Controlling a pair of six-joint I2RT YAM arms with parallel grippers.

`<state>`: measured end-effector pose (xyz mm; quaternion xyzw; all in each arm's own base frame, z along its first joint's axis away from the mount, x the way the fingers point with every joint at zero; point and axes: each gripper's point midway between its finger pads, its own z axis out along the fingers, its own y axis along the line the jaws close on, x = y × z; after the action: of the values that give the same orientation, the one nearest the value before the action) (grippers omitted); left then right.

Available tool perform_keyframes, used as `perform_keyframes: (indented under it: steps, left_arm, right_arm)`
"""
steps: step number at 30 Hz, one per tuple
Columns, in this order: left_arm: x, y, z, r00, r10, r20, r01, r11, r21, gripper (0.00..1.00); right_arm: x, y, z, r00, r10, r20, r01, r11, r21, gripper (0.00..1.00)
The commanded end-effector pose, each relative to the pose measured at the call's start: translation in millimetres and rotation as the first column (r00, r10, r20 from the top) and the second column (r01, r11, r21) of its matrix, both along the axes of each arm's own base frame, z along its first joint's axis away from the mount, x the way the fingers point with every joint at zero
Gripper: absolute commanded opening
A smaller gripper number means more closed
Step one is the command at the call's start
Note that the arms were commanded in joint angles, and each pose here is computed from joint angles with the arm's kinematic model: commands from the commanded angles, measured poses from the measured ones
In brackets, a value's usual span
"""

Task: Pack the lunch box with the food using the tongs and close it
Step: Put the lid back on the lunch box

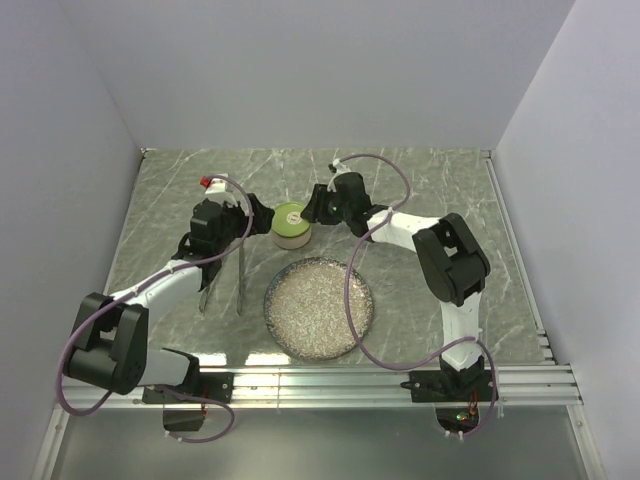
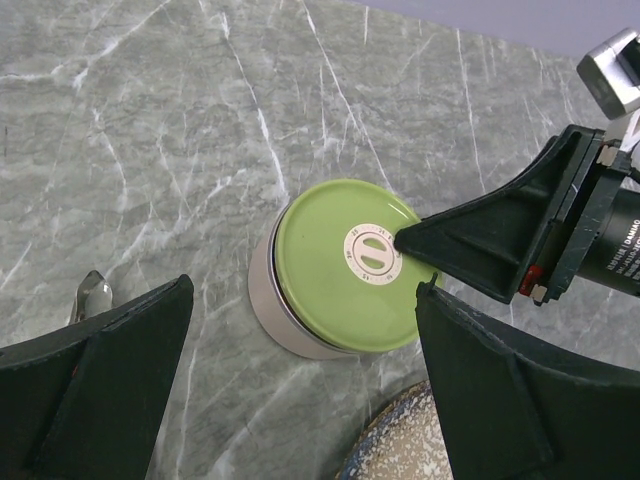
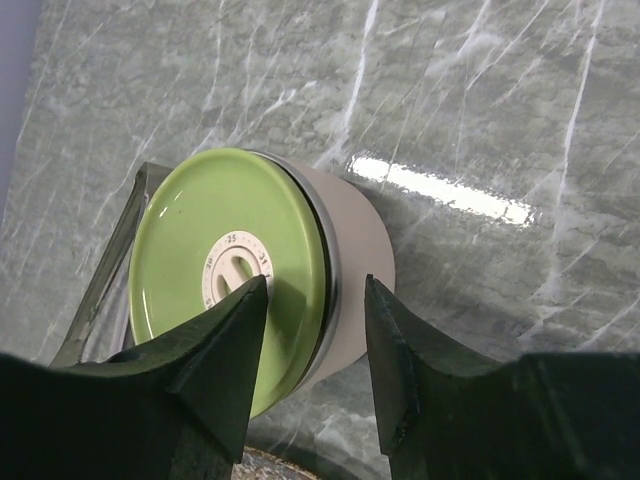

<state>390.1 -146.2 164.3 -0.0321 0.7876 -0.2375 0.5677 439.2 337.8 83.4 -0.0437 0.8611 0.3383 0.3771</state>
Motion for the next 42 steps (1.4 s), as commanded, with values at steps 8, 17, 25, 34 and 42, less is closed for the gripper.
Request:
perform_keyframes:
  steps: [8, 17, 25, 34, 42]
  left_arm:
    - [10.8, -6.9, 16.3, 0.999, -0.005, 0.04, 0.004, 1.0, 0.021, 0.99]
    - [9.4, -6.2, 19.5, 0.999, -0.003, 0.048, 0.003, 1.0, 0.019, 0.99]
    - [7.9, -5.8, 20.8, 0.999, -0.003, 0.05, 0.002, 1.0, 0.017, 0.99]
    - [5.6, -5.7, 25.5, 0.998, -0.005, 0.061, 0.005, 1.0, 0.011, 0.99]
    - [4.6, -5.6, 26.5, 0.998, -0.007, 0.064, 0.007, 1.0, 0.012, 0.99]
  right_arm:
    - [-10.9, 3.0, 23.8, 0.997, -0.007, 0.073, 0.011, 0.998, -0.062, 0.53]
    - [-9.2, -6.4, -6.1, 0.998, -0.06, 0.008, 0.06, 0.987, -0.151, 0.54]
    - [-10.8, -13.8, -26.7, 0.996, -0.081, -0.031, 0.073, 0.973, -0.219, 0.54]
    - [-22.1, -21.4, -52.5, 0.992, -0.094, -0.086, 0.067, 0.958, -0.28, 0.56]
    - [-29.7, -23.3, -60.9, 0.99, -0.089, -0.113, 0.055, 0.96, -0.276, 0.56]
